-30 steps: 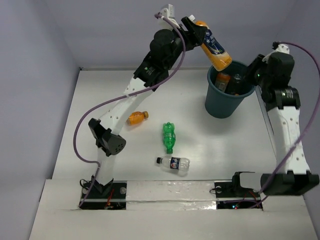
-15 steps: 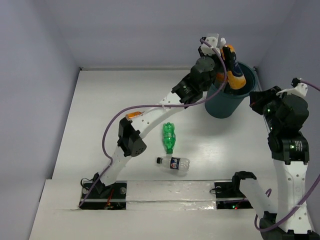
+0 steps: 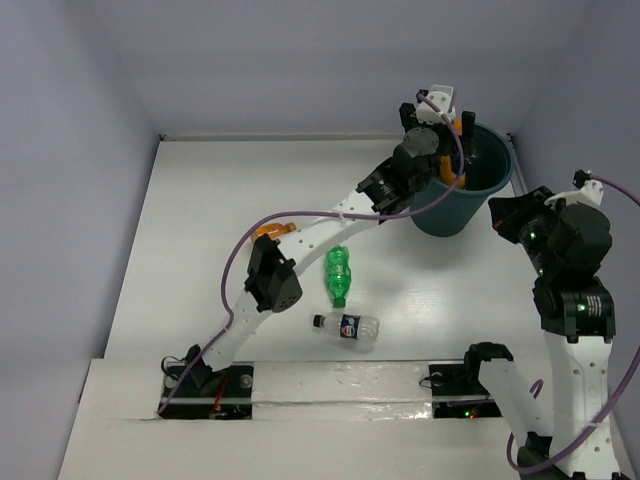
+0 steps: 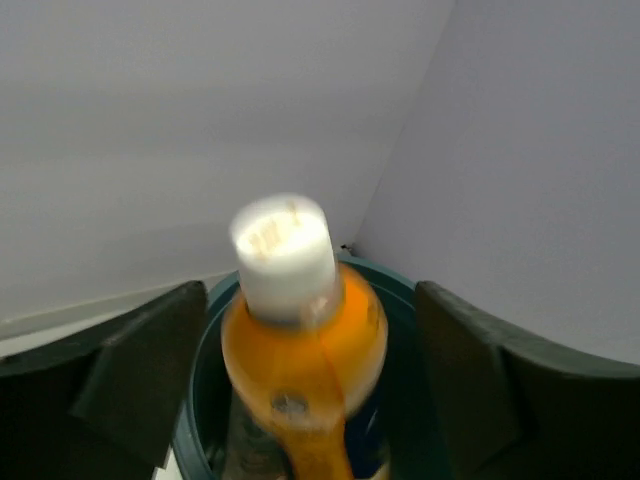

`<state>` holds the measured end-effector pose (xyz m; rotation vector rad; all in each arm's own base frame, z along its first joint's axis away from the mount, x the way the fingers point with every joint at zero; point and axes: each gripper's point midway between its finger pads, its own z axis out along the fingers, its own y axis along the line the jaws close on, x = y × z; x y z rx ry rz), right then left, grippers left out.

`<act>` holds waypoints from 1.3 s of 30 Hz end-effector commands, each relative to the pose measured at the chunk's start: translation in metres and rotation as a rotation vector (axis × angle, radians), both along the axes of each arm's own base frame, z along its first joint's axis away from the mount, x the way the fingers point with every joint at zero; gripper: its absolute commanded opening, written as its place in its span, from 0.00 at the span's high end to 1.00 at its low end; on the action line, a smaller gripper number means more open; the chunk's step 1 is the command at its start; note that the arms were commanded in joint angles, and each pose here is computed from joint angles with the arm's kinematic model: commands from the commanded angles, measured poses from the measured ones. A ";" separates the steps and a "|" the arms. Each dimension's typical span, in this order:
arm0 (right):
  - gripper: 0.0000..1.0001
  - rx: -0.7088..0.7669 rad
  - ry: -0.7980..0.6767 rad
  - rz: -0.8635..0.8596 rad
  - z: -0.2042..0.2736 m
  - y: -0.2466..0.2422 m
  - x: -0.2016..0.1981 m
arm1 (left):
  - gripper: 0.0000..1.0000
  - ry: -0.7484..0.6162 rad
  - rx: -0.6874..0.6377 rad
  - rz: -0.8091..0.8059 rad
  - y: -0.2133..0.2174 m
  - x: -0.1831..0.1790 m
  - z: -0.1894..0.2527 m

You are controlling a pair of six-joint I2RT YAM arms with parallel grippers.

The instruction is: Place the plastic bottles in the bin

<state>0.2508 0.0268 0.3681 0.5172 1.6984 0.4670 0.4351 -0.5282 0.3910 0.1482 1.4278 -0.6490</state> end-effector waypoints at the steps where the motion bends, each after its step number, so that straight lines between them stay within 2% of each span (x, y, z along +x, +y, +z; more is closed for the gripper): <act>1: 0.94 0.000 -0.042 0.052 0.008 0.009 0.001 | 0.13 -0.074 -0.091 -0.019 -0.001 -0.018 0.041; 2: 0.92 -0.006 -0.043 0.058 0.008 0.010 0.002 | 0.02 -0.079 -0.099 -0.019 0.000 -0.019 0.046; 3: 0.91 -0.006 -0.050 0.066 0.010 0.011 0.002 | 0.01 -0.083 -0.104 -0.019 0.002 -0.020 0.050; 7: 0.85 -0.001 -0.055 0.110 0.011 0.019 0.005 | 0.01 -0.119 -0.137 -0.008 0.015 -0.026 0.081; 11: 0.75 -0.026 -0.063 0.148 0.012 0.024 0.010 | 0.01 -0.147 -0.166 0.021 0.048 -0.042 0.127; 13: 0.74 -0.038 -0.036 0.189 0.006 0.030 0.015 | 0.01 -0.142 -0.151 0.028 0.061 -0.048 0.136; 15: 0.85 -0.043 -0.027 0.228 0.002 0.035 0.018 | 0.04 -0.098 -0.117 0.052 0.090 -0.046 0.135; 16: 0.89 -0.040 -0.010 0.265 -0.003 0.042 0.020 | 0.07 -0.058 -0.138 0.051 0.099 -0.045 0.131; 17: 0.99 -0.045 -0.002 0.279 -0.007 0.044 0.022 | 0.14 -0.008 -0.114 0.054 0.118 -0.048 0.118; 18: 1.00 -0.044 0.014 0.306 -0.014 0.050 0.023 | 0.20 0.029 -0.115 0.051 0.129 -0.048 0.108; 19: 1.00 -0.041 0.036 0.354 -0.021 0.061 0.024 | 0.27 0.070 -0.121 0.085 0.152 -0.037 0.096; 20: 1.00 -0.047 0.053 0.383 -0.027 0.067 0.026 | 0.40 0.155 -0.140 0.094 0.175 -0.044 0.071; 22: 1.00 -0.061 0.096 0.417 -0.040 0.080 0.027 | 0.53 0.249 -0.149 0.114 0.207 -0.043 0.037; 23: 1.00 -0.075 0.124 0.481 -0.049 0.101 0.026 | 0.65 0.346 -0.171 0.168 0.243 -0.045 0.001; 25: 1.00 -0.093 0.155 0.506 -0.059 0.117 0.027 | 0.74 0.453 -0.175 0.201 0.275 -0.051 -0.042; 26: 1.00 -0.085 0.169 0.530 -0.063 0.127 0.026 | 0.81 0.517 -0.169 0.258 0.308 -0.061 -0.077; 28: 0.98 -0.088 0.211 0.595 -0.080 0.152 0.026 | 0.86 0.619 -0.208 0.307 0.335 -0.074 -0.114; 29: 0.93 -0.093 0.228 0.607 -0.086 0.158 0.026 | 0.88 0.665 -0.212 0.329 0.352 -0.090 -0.139; 31: 0.86 -0.121 0.293 0.647 -0.108 0.176 0.027 | 0.88 0.716 -0.245 0.367 0.373 -0.099 -0.162; 32: 0.72 -0.133 0.309 0.664 -0.114 0.183 0.027 | 0.87 0.749 -0.228 0.386 0.382 -0.110 -0.180; 34: 0.50 -0.162 0.363 0.706 -0.134 0.201 0.025 | 0.78 0.774 -0.202 0.415 0.396 -0.115 -0.194; 35: 0.29 -0.166 0.383 0.718 -0.143 0.207 0.024 | 0.61 0.797 -0.172 0.422 0.401 -0.120 -0.205; 38: 0.09 -0.179 0.450 0.764 -0.170 0.226 0.024 | 0.29 0.828 -0.065 0.384 0.406 -0.118 -0.216; 39: 0.07 -0.181 0.464 0.768 -0.177 0.228 0.026 | 0.26 0.833 -0.032 0.366 0.404 -0.118 -0.217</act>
